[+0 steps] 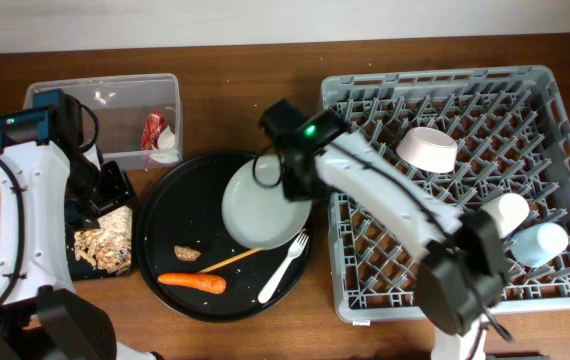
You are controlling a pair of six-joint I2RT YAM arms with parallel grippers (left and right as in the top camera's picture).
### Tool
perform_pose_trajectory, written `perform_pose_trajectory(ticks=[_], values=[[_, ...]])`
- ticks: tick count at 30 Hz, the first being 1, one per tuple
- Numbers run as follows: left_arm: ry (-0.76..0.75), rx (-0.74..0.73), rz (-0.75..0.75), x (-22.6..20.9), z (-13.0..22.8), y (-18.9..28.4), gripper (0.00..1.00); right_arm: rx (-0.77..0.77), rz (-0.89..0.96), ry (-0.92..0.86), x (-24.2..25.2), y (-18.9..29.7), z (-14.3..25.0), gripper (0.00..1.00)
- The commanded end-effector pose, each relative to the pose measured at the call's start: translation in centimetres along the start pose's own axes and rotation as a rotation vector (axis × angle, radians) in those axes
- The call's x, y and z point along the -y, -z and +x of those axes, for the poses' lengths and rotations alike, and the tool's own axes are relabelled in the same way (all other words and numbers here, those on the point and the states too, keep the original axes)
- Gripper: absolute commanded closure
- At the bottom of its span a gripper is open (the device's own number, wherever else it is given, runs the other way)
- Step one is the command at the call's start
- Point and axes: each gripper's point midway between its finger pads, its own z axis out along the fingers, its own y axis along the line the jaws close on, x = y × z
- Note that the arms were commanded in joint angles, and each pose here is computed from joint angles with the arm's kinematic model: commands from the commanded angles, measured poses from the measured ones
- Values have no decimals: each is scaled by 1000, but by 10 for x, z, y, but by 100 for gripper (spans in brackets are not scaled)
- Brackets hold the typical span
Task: Sort waste into correct bins and load items into the dishwasher rack
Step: 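Lift the white plate with the right gripper and stand it upright in the rack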
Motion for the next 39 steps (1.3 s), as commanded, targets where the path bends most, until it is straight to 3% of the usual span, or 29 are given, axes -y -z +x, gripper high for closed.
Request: perform_pose_trajectory(ticks=[1, 3, 5, 12, 26, 33, 34, 35, 36, 39], values=[[-7, 15, 4, 1, 2, 4, 36, 358, 241, -96, 78, 104, -45, 96], [-7, 16, 5, 1, 2, 4, 36, 512, 542, -163, 147, 154, -49, 96], [-7, 19, 6, 2, 1, 4, 36, 568, 732, -201, 184, 179, -50, 96], [-7, 18, 5, 2, 1, 4, 36, 473, 902, -291, 244, 154, -56, 96], [-7, 20, 6, 2, 1, 4, 36, 214, 749, -207, 215, 57, -58, 96], [-7, 20, 6, 2, 1, 4, 36, 201, 603, -71, 141, 47, -46, 94], [-7, 20, 6, 2, 1, 4, 36, 202, 586, -52, 131, 47, -44, 86], [-6, 20, 6, 2, 1, 4, 36, 199, 563, -27, 119, 45, -41, 55], [-7, 19, 5, 2, 1, 4, 36, 188, 538, -4, 107, 44, -36, 38], [-7, 19, 6, 2, 1, 4, 36, 143, 525, 25, 101, 44, -23, 30]])
